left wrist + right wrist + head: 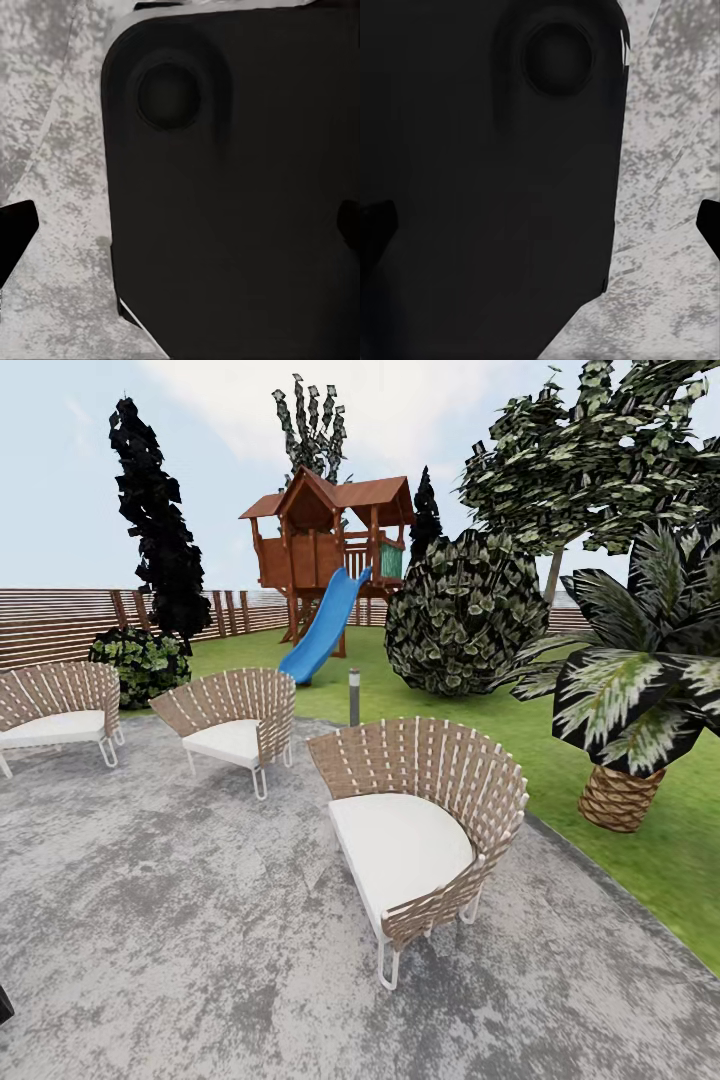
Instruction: Pick up the pesticide atomizer in the garden and spray insectifuge to fully cover both potted plants in the garden.
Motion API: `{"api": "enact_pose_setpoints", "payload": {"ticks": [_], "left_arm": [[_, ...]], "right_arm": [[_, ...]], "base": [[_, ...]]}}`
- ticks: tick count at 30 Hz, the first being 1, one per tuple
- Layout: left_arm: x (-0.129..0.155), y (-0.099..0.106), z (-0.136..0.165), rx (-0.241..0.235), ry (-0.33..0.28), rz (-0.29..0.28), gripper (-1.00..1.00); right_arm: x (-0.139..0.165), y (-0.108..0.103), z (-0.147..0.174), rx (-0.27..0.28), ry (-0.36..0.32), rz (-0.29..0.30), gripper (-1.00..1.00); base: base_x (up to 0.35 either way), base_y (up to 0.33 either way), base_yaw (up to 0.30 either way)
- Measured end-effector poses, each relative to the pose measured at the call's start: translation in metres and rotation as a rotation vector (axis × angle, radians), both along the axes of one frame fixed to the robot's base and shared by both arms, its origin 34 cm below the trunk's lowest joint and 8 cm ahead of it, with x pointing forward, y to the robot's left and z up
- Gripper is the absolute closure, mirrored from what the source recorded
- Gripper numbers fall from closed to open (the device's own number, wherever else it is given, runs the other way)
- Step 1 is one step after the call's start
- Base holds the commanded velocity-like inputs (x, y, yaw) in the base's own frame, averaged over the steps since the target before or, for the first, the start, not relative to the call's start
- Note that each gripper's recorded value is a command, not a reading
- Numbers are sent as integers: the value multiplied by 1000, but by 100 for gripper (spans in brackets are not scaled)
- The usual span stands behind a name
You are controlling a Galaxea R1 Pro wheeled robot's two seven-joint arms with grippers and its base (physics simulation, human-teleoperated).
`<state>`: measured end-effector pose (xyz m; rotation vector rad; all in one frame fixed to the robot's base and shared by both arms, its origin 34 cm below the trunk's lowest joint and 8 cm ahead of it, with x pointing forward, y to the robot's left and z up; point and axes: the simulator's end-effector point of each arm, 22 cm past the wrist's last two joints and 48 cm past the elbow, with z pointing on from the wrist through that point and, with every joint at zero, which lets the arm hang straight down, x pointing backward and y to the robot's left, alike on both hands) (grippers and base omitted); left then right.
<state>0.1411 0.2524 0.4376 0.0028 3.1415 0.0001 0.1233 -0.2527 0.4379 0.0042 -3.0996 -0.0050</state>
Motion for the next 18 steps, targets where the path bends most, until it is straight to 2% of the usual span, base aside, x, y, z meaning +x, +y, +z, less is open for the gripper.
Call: {"api": "enact_pose_setpoints", "payload": {"ticks": [5,10,11,12,13,14,16,17,18], "left_arm": [[19,4,0,7,-54,-1,-100],[39,5,2,8,-111,-3,-100],[101,5,15,8,-351,-4,-100],[176,5,38,8,-525,-6,-100],[211,4,53,8,-604,-8,-100],[250,5,74,9,-697,-11,-100],[268,5,83,9,-735,-12,-100],[303,4,99,9,-794,-12,-100],[314,4,105,9,-812,-13,-100]], "right_arm": [[1,-3,0,-4,-3,-1,-100],[15,-5,0,-7,-32,-1,-100],[64,-6,2,-8,-133,0,-100],[80,-6,3,-8,-168,0,-100],[86,-6,4,-9,-180,0,-100],[122,-6,10,-8,-256,2,-100],[137,-6,14,-8,-290,2,-100],[159,-5,20,-7,-338,2,-100],[165,-5,22,-6,-349,2,-100]], "base": [[0,0,0],[0,0,0],[0,0,0],[0,0,0],[0,0,0],[0,0,0],[0,0,0],[0,0,0],[0,0,0]]}}
